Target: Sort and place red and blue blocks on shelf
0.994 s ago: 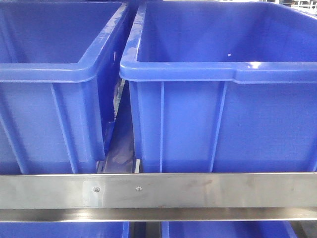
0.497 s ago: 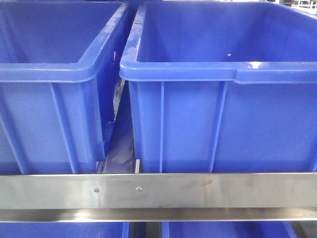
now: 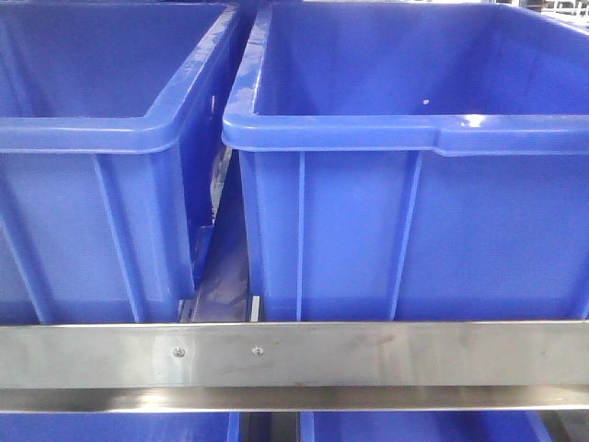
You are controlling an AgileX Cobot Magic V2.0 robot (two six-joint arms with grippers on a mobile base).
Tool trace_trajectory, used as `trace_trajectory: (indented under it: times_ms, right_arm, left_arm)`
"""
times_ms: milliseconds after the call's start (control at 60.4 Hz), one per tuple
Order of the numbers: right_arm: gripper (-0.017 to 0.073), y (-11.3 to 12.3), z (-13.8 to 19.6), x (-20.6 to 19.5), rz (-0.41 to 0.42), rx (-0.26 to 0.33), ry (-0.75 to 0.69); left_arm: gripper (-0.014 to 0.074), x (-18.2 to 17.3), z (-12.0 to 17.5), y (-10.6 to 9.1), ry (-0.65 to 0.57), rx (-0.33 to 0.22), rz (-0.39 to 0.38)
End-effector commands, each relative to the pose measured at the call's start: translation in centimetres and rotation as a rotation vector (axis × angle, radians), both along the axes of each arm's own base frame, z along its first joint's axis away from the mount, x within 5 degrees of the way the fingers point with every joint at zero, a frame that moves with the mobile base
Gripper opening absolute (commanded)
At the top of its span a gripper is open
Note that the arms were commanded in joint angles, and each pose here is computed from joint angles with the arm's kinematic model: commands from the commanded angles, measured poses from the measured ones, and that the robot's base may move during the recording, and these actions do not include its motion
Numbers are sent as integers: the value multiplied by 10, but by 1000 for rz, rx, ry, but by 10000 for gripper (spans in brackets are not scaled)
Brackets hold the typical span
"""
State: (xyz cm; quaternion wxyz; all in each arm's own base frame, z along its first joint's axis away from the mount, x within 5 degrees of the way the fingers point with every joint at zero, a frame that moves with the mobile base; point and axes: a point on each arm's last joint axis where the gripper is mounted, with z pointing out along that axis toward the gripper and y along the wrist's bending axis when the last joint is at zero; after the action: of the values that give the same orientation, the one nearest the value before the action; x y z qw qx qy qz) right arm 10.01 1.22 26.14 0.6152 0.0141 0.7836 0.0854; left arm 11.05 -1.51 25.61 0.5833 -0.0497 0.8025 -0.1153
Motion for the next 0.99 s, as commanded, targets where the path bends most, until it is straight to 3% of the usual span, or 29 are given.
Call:
trace_trajectory:
  times_ms: [0, 978]
  right_arm:
    - [71, 1, 16, 1, 10, 10, -103]
    - [71, 1, 16, 1, 10, 10, -103]
  left_arm:
    - [127, 3, 18, -1, -118, -26, -6]
    - [127, 3, 18, -1, -115, -25, -6]
